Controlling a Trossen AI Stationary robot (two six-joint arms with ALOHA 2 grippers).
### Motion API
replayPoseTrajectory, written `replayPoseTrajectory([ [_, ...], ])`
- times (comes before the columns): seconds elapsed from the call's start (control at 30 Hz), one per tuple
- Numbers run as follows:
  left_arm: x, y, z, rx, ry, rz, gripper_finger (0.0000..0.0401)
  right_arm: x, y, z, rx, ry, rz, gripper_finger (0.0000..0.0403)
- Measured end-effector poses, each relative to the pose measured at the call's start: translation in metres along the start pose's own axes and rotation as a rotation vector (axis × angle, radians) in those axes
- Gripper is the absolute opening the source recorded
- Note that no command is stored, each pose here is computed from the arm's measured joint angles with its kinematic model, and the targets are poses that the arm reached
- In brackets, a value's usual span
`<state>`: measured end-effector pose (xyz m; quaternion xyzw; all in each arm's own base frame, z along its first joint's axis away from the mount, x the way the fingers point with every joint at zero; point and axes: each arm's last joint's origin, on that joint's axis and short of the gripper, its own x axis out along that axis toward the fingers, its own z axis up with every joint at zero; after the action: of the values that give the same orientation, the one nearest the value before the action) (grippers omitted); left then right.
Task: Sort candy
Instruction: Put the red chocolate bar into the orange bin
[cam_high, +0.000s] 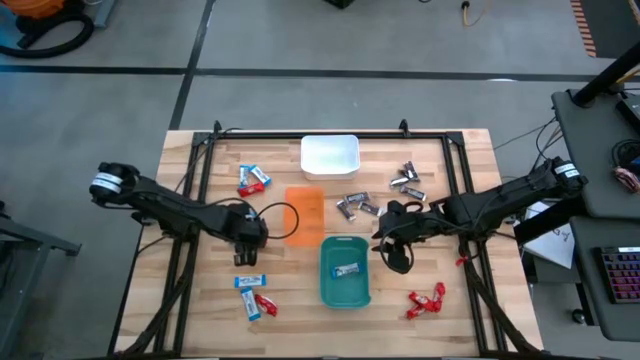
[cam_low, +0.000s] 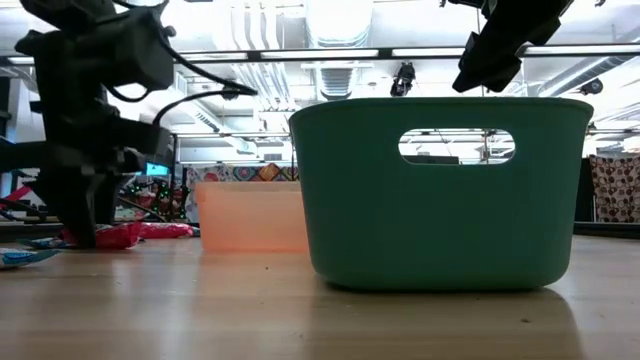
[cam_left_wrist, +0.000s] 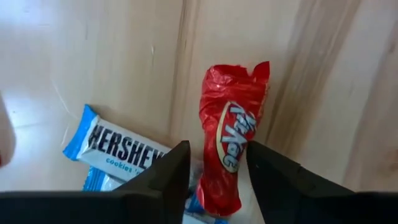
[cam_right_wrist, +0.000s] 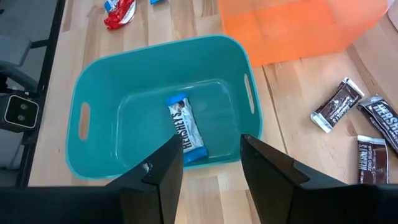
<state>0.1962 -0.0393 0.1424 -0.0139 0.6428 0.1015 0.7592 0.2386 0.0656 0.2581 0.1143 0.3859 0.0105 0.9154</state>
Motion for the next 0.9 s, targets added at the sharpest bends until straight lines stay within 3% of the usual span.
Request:
replayPoseTrajectory([
  [0.33, 0.003, -0.001, 0.001, 0.009, 0.015, -0.006, 0.0013, 0.0, -0.001, -0.002, -0.002, 0.018, -0.008, 0.0153],
  [0.63, -0.025, -0.001, 0.012, 0.041, -0.084, -0.068, 0.002, 0.0, -0.001, -0.002, -0.002, 0.019, -0.008, 0.0153],
  [0.9, -0.07, -0.003, 0.042, 0.176, -0.386, -0.113, 0.0017, 0.0, -0.001, -0.002, -0.014, 0.019, -0.009, 0.0153],
])
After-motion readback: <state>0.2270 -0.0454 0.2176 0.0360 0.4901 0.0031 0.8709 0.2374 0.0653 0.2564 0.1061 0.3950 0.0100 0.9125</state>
